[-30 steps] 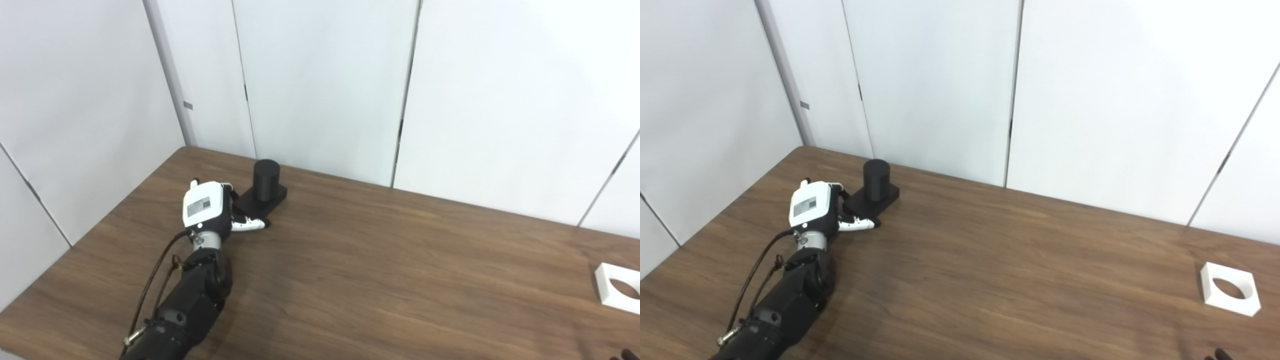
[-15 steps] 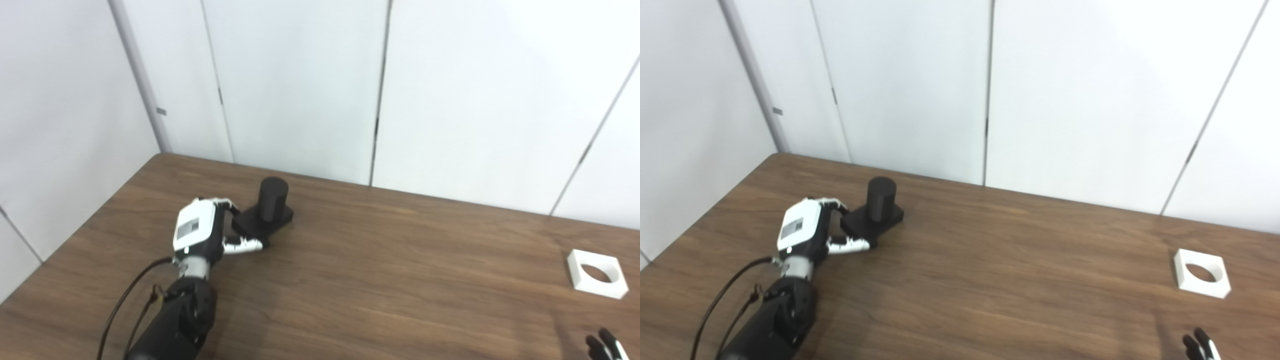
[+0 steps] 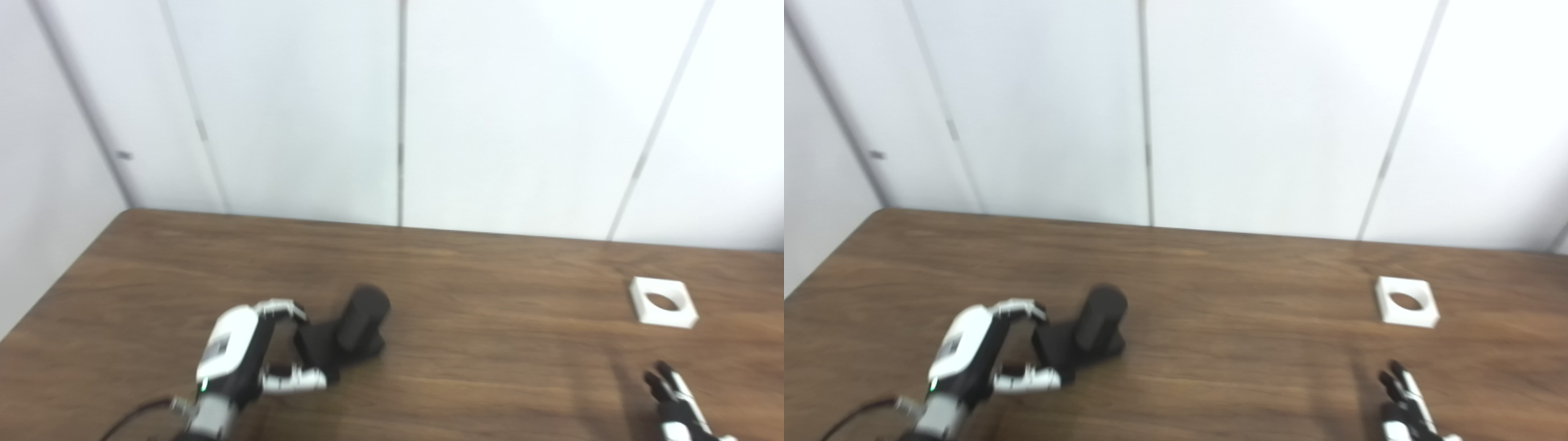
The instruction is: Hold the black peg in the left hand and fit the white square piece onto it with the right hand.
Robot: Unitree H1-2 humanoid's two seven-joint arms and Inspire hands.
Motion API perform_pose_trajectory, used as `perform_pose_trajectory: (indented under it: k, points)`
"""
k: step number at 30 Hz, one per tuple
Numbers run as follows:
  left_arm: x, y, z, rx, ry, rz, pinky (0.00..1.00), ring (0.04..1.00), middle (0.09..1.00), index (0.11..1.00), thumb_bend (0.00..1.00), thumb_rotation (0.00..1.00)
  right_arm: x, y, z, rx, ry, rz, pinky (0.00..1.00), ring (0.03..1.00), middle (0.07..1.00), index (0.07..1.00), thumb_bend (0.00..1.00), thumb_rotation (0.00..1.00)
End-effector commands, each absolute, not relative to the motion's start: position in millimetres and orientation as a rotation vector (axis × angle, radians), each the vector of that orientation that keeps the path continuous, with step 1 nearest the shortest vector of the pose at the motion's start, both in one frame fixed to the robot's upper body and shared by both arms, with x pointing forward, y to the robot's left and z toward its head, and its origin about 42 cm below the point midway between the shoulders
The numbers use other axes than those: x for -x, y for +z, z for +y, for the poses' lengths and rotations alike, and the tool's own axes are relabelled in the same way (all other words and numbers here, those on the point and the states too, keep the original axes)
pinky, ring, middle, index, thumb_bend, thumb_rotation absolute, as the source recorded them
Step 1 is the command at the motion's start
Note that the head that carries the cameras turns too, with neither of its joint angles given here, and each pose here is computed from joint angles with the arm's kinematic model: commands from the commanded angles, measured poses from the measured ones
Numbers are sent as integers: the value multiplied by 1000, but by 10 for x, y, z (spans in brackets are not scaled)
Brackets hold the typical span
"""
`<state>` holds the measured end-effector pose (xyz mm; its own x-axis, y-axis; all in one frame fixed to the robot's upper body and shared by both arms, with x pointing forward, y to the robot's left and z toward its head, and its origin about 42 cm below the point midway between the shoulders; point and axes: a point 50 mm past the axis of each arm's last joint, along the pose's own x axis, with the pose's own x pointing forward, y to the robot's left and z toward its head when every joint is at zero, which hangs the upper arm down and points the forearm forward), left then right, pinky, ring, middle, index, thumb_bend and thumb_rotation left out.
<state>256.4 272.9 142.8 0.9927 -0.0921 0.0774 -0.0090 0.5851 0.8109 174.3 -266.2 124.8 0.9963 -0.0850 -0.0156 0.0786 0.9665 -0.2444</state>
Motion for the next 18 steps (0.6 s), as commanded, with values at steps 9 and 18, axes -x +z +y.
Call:
perform_pose_trajectory:
  k: [9,18]
  points:
    - [-2069,1417,2378,-812,-283,-128,765,853,787,487,511,41,-1677,1354,-2369,196,-57,25,990,955,923,954,403,1000]
    - [-1899,1191,2191,-793,-502,-122,871,857,787,487,513,40,-1649,1408,-2309,221,-56,28,944,934,912,944,412,1000]
